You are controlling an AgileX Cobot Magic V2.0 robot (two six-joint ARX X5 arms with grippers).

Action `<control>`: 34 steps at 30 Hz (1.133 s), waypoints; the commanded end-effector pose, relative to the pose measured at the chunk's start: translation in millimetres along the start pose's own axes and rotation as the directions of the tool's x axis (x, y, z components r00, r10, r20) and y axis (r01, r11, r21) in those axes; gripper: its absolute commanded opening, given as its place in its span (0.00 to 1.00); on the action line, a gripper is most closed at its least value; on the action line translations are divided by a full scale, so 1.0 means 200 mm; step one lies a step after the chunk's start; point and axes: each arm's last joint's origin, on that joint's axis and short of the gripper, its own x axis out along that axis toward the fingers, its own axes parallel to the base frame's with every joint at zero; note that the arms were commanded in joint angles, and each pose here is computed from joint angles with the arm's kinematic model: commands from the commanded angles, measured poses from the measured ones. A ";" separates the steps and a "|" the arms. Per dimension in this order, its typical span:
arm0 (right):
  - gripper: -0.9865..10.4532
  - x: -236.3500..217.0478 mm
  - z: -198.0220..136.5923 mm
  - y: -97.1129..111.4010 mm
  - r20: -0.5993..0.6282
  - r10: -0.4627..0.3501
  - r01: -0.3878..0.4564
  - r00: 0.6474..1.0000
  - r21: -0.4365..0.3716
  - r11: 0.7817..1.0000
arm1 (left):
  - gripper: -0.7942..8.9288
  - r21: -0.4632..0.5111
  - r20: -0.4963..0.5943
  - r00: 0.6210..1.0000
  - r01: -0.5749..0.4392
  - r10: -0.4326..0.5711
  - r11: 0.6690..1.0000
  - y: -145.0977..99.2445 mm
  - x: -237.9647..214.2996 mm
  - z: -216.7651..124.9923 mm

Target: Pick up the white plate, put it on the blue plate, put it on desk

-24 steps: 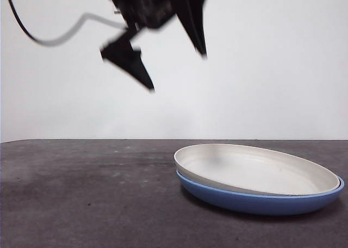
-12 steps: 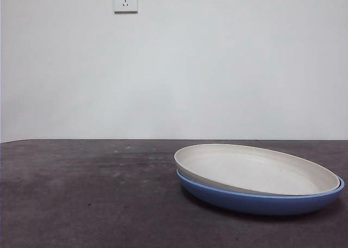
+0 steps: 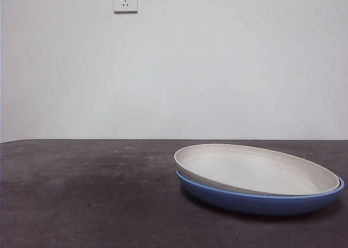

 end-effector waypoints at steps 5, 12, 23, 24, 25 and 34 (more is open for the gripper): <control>0.56 0.09 0.05 -0.03 -0.101 -0.023 0.030 0.995 0.066 0.997 | 0.73 0.091 0.085 0.996 -0.001 -0.007 0.996 -0.06 -0.09 -0.10; 0.56 0.30 0.12 -0.11 -0.294 -0.054 0.086 0.954 0.094 0.992 | 0.73 0.118 0.114 0.993 0.007 -0.021 0.993 -0.10 -0.12 -0.16; 0.56 0.77 0.19 -0.33 -0.531 -0.115 0.187 0.840 0.084 0.979 | 0.73 0.136 0.123 0.992 0.019 -0.035 0.991 -0.11 -0.14 -0.17; 0.56 0.81 0.20 -0.35 -0.536 -0.113 0.185 0.836 0.083 0.979 | 0.73 0.136 0.122 0.992 0.019 -0.035 0.991 -0.11 -0.14 -0.17; 0.56 0.84 0.20 -0.37 -0.541 -0.111 0.184 0.834 0.083 0.979 | 0.73 0.136 0.123 0.992 0.019 -0.035 0.991 -0.11 -0.14 -0.17; 0.56 1.09 0.17 -0.52 -0.598 -0.109 0.195 0.794 0.080 0.977 | 0.73 0.136 0.122 0.992 0.019 -0.035 0.991 -0.11 -0.14 -0.17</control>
